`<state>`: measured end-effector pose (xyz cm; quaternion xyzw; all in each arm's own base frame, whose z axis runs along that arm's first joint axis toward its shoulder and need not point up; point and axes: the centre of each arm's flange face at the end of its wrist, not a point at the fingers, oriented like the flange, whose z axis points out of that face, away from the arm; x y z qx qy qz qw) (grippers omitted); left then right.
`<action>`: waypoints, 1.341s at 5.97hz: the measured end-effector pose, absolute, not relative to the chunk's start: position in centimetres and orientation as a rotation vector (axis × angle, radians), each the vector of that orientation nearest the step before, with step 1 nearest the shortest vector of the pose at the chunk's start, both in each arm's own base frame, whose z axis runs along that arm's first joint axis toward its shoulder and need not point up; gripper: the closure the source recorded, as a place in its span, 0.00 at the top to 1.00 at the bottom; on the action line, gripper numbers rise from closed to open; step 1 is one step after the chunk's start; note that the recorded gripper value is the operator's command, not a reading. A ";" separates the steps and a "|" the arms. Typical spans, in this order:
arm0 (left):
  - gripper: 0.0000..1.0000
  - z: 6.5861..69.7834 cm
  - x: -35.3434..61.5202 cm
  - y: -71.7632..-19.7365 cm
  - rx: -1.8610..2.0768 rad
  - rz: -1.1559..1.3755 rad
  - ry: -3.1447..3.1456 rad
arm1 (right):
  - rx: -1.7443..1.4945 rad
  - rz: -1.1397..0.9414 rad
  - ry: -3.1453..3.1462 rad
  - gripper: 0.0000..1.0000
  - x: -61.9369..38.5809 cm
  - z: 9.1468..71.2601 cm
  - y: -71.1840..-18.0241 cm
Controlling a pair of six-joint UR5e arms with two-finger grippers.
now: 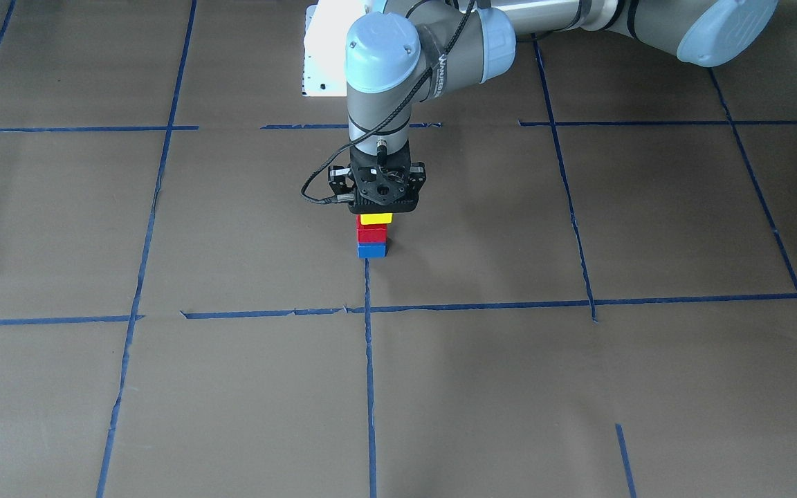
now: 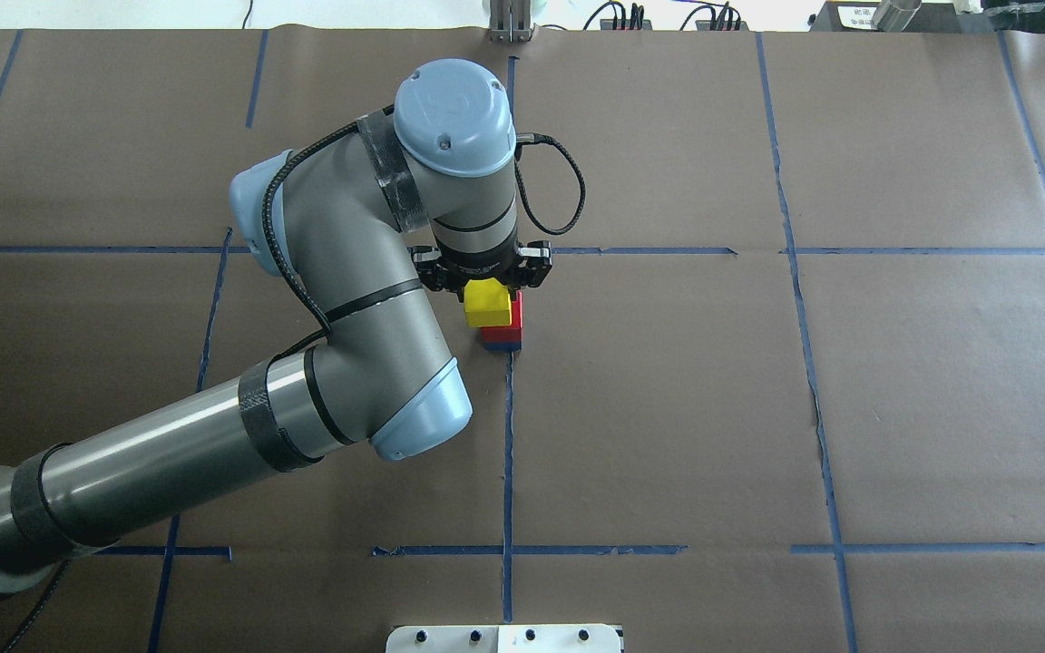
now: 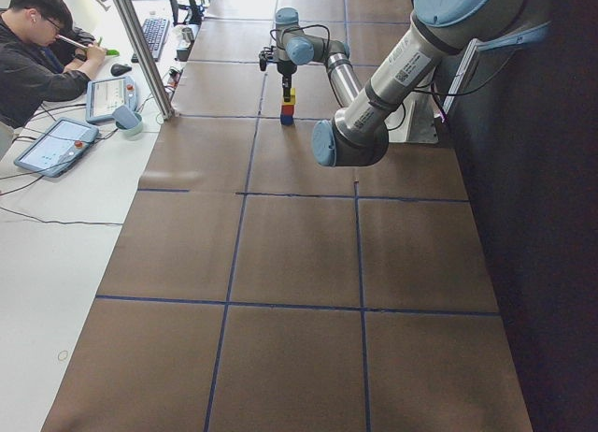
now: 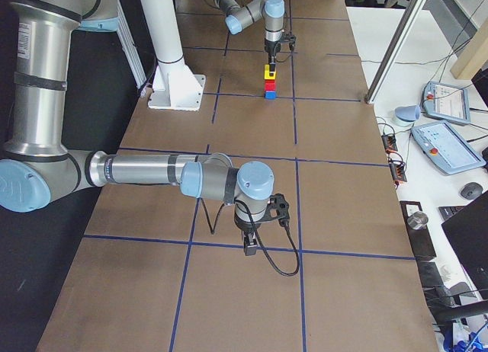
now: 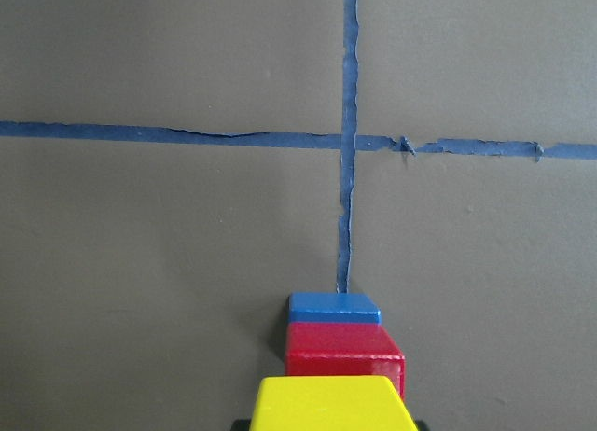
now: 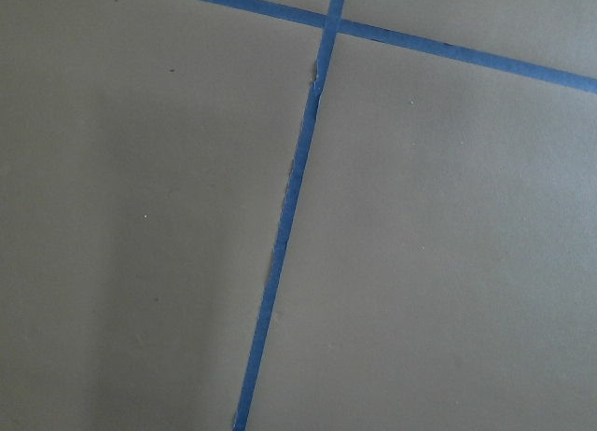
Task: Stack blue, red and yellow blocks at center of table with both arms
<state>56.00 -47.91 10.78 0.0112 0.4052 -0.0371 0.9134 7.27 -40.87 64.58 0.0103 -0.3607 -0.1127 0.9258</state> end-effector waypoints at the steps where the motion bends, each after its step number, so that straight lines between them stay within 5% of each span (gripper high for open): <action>1: 0.09 10.3 56.3 -48.0 0.019 -0.089 0.837 | 0.021 -0.231 -0.740 1.00 7.3 64.6 -40.8; 7: 0.09 10.6 56.7 -48.6 0.012 -0.096 0.823 | 0.021 -0.231 -0.740 1.00 7.3 64.6 -40.8; 8: 0.35 10.7 56.7 -48.7 0.012 -0.096 0.822 | 0.021 -0.231 -0.740 1.00 7.3 64.6 -40.8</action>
